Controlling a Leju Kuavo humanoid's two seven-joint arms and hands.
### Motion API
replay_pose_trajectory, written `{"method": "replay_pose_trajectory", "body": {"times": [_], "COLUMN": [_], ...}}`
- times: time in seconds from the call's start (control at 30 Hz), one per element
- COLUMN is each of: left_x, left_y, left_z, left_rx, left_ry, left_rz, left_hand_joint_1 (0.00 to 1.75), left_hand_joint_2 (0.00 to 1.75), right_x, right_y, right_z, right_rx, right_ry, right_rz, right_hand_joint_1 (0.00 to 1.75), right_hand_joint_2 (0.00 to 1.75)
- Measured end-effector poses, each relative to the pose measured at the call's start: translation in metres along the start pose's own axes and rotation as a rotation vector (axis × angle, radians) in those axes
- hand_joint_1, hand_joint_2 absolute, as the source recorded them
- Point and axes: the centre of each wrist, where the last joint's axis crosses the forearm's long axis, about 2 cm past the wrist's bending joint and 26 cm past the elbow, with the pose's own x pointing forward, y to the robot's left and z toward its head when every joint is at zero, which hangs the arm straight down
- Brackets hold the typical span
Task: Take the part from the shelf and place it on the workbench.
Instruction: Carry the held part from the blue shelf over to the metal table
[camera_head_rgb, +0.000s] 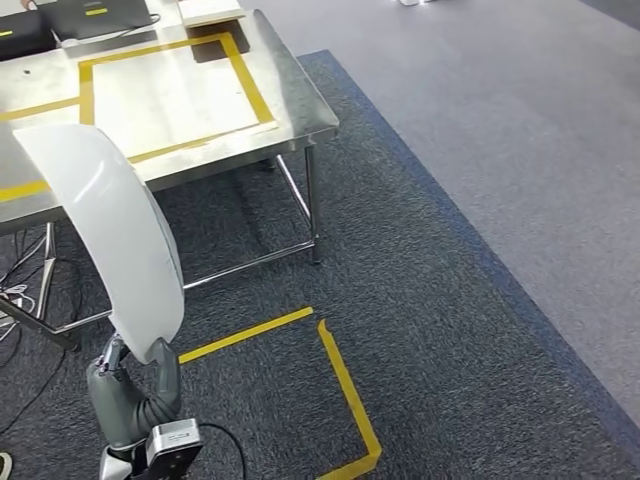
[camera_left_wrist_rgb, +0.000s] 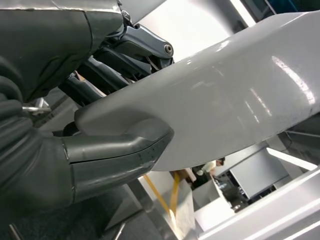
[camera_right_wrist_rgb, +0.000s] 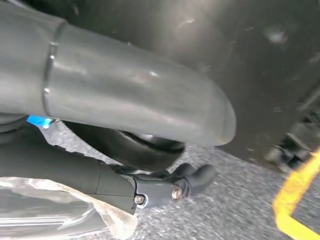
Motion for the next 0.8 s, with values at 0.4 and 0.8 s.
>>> {"method": "replay_pose_trajectory", "body": {"times": [0.4, 0.8], "left_x": [-0.0005, 0.0015], "left_y": [-0.0018, -0.0026], "left_z": [-0.0036, -0.0041], "left_rx": [0.009, 0.039], "left_ry": [-0.003, 0.027], "left_rz": [0.012, 0.056], "left_hand_joint_1": [1.75, 1.75], "left_hand_joint_2": [1.75, 1.75], "right_x": [0.0021, -0.0034], "right_y": [0.0007, -0.0084], "right_z": [0.0003, -0.0006], "right_rx": [-0.029, -0.157], "right_ry": [0.004, 0.081], "right_rz": [0.052, -0.009], "right_hand_joint_1": [0.00, 0.00], "right_hand_joint_2": [0.00, 0.00]}}
